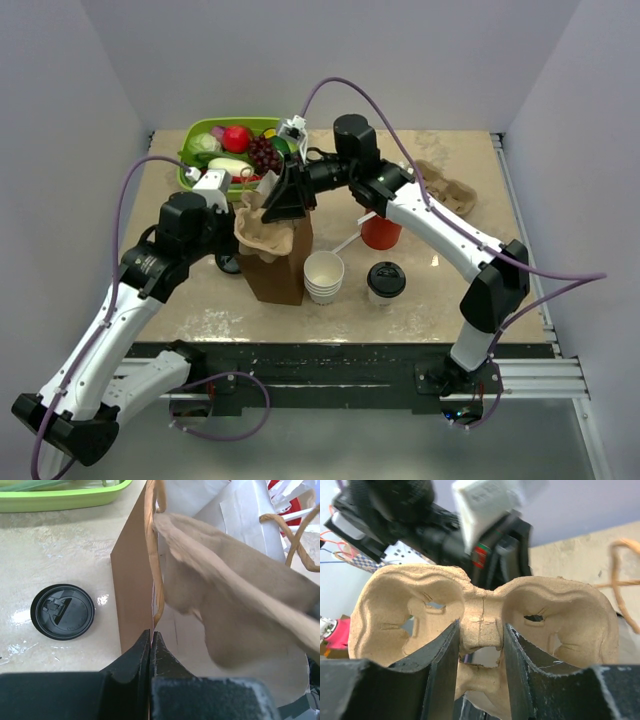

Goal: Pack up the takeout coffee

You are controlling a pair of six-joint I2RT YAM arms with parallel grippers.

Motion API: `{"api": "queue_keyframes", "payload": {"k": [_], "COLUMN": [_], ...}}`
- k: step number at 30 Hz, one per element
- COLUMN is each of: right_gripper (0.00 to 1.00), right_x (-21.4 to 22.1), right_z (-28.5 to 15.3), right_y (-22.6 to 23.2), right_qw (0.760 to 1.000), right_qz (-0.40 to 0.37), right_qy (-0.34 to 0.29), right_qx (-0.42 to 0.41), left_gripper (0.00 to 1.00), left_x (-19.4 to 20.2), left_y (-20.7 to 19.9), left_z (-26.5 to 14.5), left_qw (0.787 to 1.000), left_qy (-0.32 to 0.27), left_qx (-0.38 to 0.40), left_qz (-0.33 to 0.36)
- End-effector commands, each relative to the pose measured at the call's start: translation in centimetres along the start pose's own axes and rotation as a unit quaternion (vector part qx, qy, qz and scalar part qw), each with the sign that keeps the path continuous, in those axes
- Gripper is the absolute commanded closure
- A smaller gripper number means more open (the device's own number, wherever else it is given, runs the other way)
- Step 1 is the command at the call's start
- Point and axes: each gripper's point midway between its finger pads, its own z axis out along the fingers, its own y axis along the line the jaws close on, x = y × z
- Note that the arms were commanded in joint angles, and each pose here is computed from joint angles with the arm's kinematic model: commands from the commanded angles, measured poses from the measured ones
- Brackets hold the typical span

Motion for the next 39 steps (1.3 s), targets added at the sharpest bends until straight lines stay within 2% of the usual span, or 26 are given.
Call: {"api": "queue_keyframes", "payload": {"k": [1,8,16,23,26,28,32,34,37,39], "right_gripper": [0.6,0.6,0.6,0.61,0.61,0.61,0.62,0.62,0.62,0.63], "right_x": [-0.5,-1.2,0.0,1.0,1.6,2.0,2.2,2.3,2.5,2.3], "right_z": [-1.3,-3.1,-3.6,-3.0,-3.0,-3.1,-2.9,-2.9,-3.2,-3.6], "right_y": [-2.1,-3.6,-8.6,-10.1,-10.9,-11.3,-11.7,-11.6,-11.7,-11.7], "right_qw": [0.999,0.996,0.984,0.98,0.974,0.971,0.971,0.972,0.969,0.965], "right_qz": [0.003,-0.01,-0.042,-0.048,-0.059,-0.058,-0.054,-0.053,-0.078,-0.095], "right_qy": [0.006,-0.003,0.019,0.027,0.038,0.044,0.047,0.048,0.061,0.069], "right_qx": [0.041,0.084,0.169,0.193,0.216,0.229,0.229,0.225,0.226,0.234], "left_gripper": [1.0,1.0,1.0,1.0,0.93,0.92,0.83,0.82,0.76,0.75], "left_x": [-1.2,-1.0,-0.9,-0.8,-1.3,-1.7,-2.3,-2.5,-2.9,-3.0], "left_y": [-1.0,-0.2,-1.6,-1.8,-1.4,-1.2,-1.5,-1.3,-1.1,-0.7], "left_z": [-0.8,-0.9,-1.1,-1.1,-1.0,-0.9,-0.6,-0.6,-0.8,-1.0], "left_qw": [0.999,1.0,0.998,0.998,0.999,0.999,0.999,0.999,0.999,0.999], "left_qy": [-0.029,-0.029,-0.024,-0.019,-0.026,-0.029,-0.034,-0.037,-0.04,-0.043], "left_qx": [0.028,0.004,0.047,0.05,0.034,0.023,0.023,0.018,0.007,-0.004], "left_qz": [0.02,0.006,0.023,0.024,0.012,-0.003,-0.017,-0.02,-0.019,-0.019]}}
